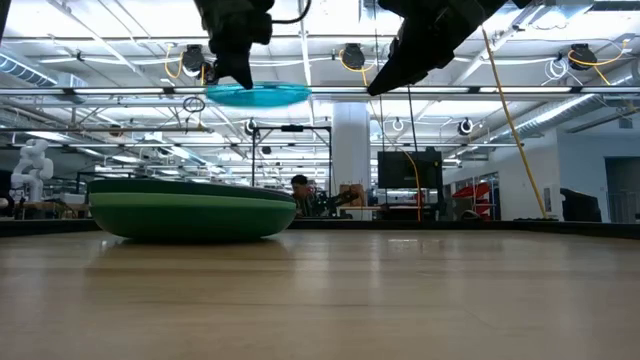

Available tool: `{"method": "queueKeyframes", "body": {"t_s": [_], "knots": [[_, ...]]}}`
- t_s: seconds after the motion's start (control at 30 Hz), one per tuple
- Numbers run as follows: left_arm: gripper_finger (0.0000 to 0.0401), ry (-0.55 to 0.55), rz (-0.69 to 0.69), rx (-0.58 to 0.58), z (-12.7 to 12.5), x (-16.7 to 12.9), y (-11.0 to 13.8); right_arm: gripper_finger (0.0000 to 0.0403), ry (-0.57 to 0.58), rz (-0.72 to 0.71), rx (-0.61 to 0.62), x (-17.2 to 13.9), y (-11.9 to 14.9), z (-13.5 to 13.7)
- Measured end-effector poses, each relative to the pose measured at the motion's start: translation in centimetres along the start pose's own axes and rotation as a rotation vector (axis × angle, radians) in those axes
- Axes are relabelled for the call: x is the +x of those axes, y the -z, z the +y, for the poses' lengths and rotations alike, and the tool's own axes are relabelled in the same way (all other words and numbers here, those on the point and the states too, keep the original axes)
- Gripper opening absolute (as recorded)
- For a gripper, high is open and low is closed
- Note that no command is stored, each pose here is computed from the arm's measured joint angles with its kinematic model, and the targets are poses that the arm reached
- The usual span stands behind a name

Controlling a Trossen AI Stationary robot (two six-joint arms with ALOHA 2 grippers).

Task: Stack plastic plates
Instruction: Stack the blue plate on top of the blue plate

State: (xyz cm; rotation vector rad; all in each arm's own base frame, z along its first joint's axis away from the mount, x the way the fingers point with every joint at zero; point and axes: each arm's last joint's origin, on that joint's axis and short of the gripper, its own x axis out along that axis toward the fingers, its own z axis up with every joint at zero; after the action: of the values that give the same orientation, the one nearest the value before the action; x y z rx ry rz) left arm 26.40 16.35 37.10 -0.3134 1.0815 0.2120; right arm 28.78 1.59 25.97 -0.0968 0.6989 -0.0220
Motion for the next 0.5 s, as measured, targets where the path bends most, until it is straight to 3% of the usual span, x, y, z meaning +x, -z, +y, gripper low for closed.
{"method": "queueKeyframes", "body": {"t_s": [0.1,0.2,0.5], "knots": [[0.0007,0.019,0.052,0.044,-2.0,1.7,0.3,0.005,-0.002,0.017,0.011,0.0,0.2,0.1],[0.0007,-0.047,0.128,0.038,-3.1,3.7,1.1,0.005,-0.006,0.036,0.026,0.0,0.3,0.2],[0.0008,-0.178,0.183,-0.003,-2.9,7.8,2.7,0.005,-0.025,0.039,0.037,-0.1,0.4,0.9]]}}
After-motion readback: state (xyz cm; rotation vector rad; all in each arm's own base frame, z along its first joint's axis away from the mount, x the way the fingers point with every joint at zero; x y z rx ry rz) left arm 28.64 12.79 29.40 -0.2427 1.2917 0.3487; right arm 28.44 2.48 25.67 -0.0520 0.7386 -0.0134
